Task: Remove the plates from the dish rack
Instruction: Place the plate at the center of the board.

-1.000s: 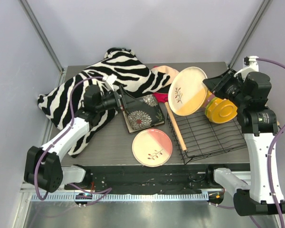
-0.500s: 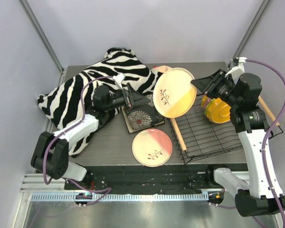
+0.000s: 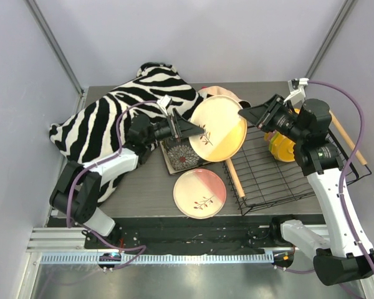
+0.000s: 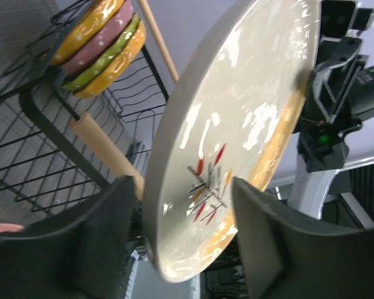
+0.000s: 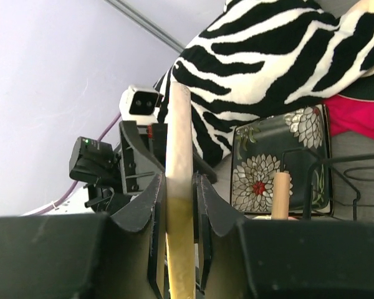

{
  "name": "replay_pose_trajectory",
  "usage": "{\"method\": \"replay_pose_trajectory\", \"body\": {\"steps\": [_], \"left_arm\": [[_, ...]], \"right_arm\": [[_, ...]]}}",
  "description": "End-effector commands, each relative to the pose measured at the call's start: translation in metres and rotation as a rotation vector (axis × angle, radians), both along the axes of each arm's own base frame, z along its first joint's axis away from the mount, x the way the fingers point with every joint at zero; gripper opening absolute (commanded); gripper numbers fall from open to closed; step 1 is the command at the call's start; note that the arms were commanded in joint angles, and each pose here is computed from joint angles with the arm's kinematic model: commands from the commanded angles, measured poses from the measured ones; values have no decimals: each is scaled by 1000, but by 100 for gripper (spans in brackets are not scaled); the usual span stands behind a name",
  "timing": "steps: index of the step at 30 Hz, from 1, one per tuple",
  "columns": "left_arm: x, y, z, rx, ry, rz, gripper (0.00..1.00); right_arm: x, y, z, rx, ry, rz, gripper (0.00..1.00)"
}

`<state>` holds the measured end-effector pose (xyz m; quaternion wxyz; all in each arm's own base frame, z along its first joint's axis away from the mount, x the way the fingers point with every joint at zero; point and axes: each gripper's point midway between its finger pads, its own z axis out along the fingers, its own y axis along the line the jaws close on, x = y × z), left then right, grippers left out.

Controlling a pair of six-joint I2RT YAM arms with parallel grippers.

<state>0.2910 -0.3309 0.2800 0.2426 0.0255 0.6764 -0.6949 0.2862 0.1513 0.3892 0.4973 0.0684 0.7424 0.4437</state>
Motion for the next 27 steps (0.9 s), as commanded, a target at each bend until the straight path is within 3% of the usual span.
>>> {"method": "replay_pose_trajectory", "body": {"steps": [1,3,5,6,9,17,19,20,21,23,24,27], "left_arm": [[-8,0,47,-153,-109,-34,56],[-11,1,52,-182,-111,-44,40],[-12,2,52,-193,-109,-48,31],[-14,2,55,-203,-113,-55,20],[-17,4,57,-212,-115,-64,0],[-21,5,56,-215,-112,-70,0],[-20,7,55,-212,-107,-65,0],[-20,8,56,-214,-111,-60,0],[-18,11,54,-211,-106,-51,0],[-17,17,56,-210,-109,-33,0],[-14,22,55,-202,-114,-16,0],[-12,38,50,-167,-114,33,0]], "right_arm": [[-5,3,54,65,-187,10,1],[-3,1,50,53,-180,-3,1],[1,-1,46,46,-173,-17,1],[4,-1,40,37,-161,-22,1],[11,-5,28,12,-140,-48,1],[24,-18,1,-71,-97,-125,1],[26,-21,0,-92,-99,-137,14],[25,-21,-1,-101,-93,-137,25],[26,-21,-1,-109,-91,-137,46],[26,-23,-7,-146,-77,-139,60],[26,-25,-3,-156,-83,-143,74],[26,-33,-7,-214,-71,-174,83]]}}
